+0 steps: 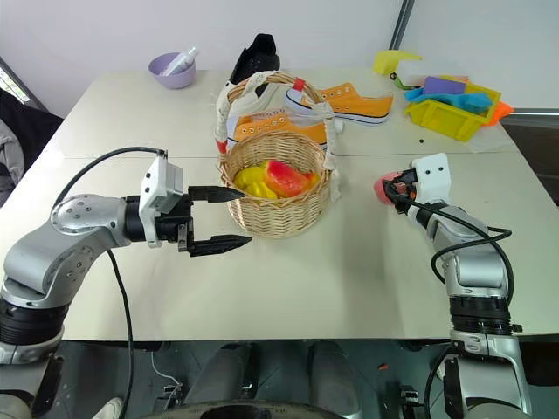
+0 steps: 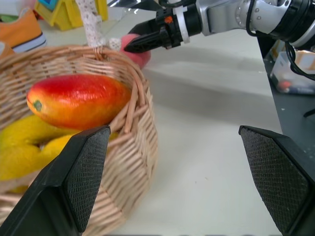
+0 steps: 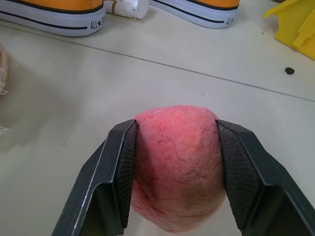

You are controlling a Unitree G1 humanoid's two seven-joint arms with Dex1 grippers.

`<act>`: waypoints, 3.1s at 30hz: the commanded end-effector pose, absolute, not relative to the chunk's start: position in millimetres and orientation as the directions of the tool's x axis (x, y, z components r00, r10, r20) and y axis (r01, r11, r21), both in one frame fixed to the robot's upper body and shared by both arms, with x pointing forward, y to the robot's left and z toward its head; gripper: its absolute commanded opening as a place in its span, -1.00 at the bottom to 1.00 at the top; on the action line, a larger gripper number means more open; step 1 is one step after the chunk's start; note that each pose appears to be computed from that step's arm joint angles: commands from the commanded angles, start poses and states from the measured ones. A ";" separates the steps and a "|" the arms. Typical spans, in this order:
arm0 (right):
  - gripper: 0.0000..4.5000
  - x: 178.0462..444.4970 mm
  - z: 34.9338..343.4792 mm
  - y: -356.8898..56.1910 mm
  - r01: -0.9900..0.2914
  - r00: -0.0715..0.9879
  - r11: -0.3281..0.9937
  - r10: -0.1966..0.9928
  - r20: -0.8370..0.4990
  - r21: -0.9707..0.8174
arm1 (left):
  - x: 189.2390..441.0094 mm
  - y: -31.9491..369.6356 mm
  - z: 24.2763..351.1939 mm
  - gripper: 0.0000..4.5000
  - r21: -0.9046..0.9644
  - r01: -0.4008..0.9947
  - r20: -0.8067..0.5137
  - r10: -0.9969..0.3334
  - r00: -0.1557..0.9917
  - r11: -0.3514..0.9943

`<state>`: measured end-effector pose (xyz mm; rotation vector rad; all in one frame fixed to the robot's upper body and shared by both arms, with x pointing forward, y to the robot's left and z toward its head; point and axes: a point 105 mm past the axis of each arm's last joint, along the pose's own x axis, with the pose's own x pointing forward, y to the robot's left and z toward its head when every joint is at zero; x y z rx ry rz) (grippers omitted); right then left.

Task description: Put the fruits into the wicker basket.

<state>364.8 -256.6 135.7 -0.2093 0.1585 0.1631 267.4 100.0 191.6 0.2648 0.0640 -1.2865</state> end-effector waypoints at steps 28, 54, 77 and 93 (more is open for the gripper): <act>0.00 335.5 253.6 -45.1 -0.556 0.766 0.758 0.627 0.145 -0.340 | 284.2 145.0 199.0 1.00 0.282 0.878 -0.106 -0.896 0.431 0.388; 0.98 348.1 229.2 -141.8 -0.374 0.915 0.912 0.393 0.096 -0.171 | 287.6 119.0 199.1 1.00 0.296 0.858 0.027 -0.902 0.431 0.419; -0.99 300.5 284.2 -302.3 0.140 0.950 0.983 -0.100 0.297 -0.116 | 298.9 129.0 182.4 1.00 0.269 0.828 0.036 -0.865 0.501 0.491; 0.16 292.0 250.7 -370.0 0.362 0.915 0.923 -0.325 0.240 -0.132 | 309.4 125.5 179.6 1.00 0.269 0.809 0.065 -0.848 0.527 0.523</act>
